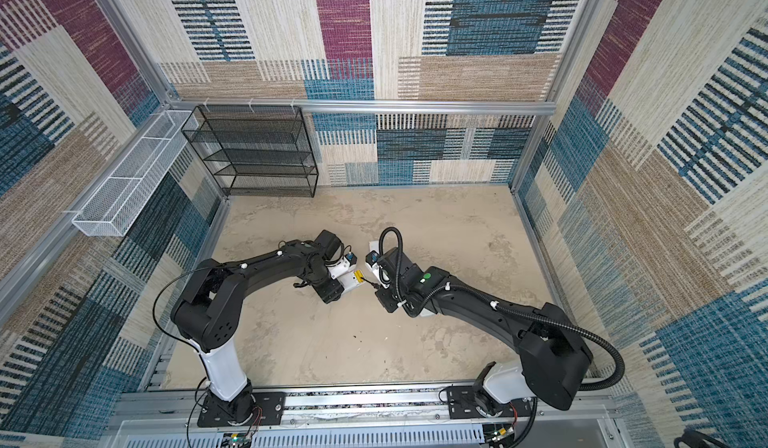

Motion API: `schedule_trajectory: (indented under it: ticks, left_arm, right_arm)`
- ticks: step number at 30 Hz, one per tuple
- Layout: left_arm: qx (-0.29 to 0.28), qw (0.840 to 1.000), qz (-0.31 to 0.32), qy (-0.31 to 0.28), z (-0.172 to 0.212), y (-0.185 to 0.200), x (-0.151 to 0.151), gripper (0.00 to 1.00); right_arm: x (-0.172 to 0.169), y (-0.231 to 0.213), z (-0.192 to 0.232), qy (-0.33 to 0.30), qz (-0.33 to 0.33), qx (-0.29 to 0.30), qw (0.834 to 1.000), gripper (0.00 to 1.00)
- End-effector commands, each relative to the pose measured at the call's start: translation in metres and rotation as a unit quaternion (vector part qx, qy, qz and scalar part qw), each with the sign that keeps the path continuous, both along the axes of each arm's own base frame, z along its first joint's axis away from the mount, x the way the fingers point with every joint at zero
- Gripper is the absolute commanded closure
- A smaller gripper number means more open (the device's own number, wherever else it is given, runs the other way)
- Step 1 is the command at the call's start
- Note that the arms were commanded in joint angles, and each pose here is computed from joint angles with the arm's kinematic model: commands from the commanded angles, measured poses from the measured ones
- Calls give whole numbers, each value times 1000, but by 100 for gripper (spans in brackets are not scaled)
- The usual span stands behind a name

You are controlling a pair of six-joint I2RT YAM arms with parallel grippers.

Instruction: Unload the batteries from the remote control

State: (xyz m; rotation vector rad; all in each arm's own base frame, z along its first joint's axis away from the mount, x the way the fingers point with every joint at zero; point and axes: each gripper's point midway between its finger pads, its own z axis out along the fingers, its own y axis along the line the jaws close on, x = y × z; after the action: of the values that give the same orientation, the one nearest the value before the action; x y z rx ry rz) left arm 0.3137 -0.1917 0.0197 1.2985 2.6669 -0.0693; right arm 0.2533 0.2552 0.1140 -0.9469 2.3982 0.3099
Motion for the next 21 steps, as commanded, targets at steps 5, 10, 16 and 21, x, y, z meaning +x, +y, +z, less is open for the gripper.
schedule_trajectory:
  ticks: [5, 10, 16, 21]
  left_arm:
    - [43, 999, -21, 11, -11, 15, -8, 47]
    - [46, 998, -28, 16, -12, 15, -11, 52]
    - [42, 998, -32, 17, -10, 13, -12, 53]
    - [42, 998, -34, 18, -11, 13, -12, 54]
  right_arm:
    - [5, 5, -6, -9, -1, 11, 1000, 100]
    - [3, 5, -8, -11, -2, 19, 1000, 100]
    - [5, 4, -9, -17, -6, 18, 1000, 100]
    - [5, 6, -15, -10, -2, 15, 1000, 100]
